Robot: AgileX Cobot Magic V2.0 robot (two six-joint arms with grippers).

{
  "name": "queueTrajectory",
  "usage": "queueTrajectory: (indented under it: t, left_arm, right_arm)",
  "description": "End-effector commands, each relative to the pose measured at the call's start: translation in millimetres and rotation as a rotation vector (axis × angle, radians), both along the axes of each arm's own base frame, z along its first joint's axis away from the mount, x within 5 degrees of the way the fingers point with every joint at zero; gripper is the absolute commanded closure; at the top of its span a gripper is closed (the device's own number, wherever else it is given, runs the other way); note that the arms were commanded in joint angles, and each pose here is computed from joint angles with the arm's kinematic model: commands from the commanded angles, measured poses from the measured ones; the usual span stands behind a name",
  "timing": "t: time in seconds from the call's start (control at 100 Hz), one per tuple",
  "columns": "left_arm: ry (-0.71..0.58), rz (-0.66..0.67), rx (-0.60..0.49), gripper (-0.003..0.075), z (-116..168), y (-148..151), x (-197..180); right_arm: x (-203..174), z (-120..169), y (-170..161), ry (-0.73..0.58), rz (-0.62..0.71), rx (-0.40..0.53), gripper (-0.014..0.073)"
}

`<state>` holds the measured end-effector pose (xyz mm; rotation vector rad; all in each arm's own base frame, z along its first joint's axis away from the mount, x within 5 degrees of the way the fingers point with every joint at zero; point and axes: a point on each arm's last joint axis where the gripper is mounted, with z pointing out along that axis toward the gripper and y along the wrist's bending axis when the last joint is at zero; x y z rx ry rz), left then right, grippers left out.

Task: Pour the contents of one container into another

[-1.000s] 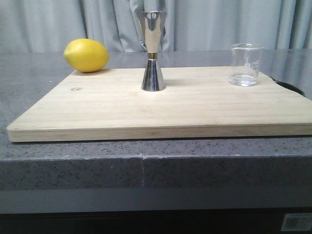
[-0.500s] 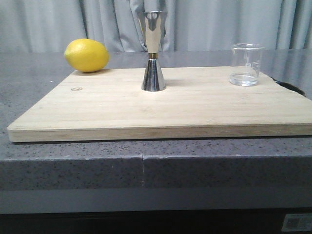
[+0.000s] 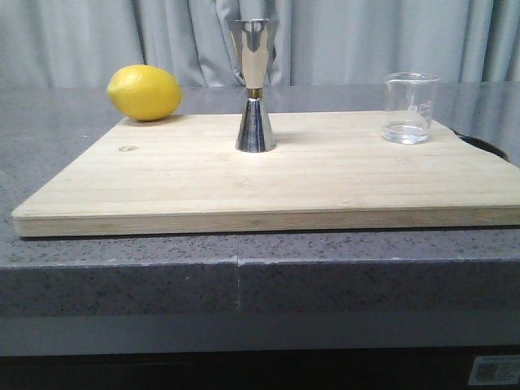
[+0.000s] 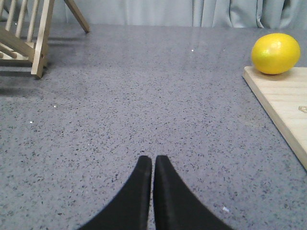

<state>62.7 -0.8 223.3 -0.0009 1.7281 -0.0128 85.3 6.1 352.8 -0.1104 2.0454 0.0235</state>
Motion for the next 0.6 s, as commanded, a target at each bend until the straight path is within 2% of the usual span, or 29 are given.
queueTrajectory:
  t: [0.0,0.21,0.59]
  left_arm:
    - [-0.146,0.005,-0.008,0.0739,-1.3,0.3,-4.5]
    - [-0.176,0.001,-0.007,0.0739,-25.8,0.2,-6.8]
    - [-0.185,-0.001,0.017,0.0739,-24.6,0.3,-7.0]
  right_arm:
    - [1.8,13.3,-1.1,-0.097,-0.006,-0.013,0.0653]
    - [1.8,13.3,-1.1,-0.097,-0.006,-0.013,0.0653]
    - [1.8,13.3,-1.1,-0.097,-0.006,-0.013,0.0653]
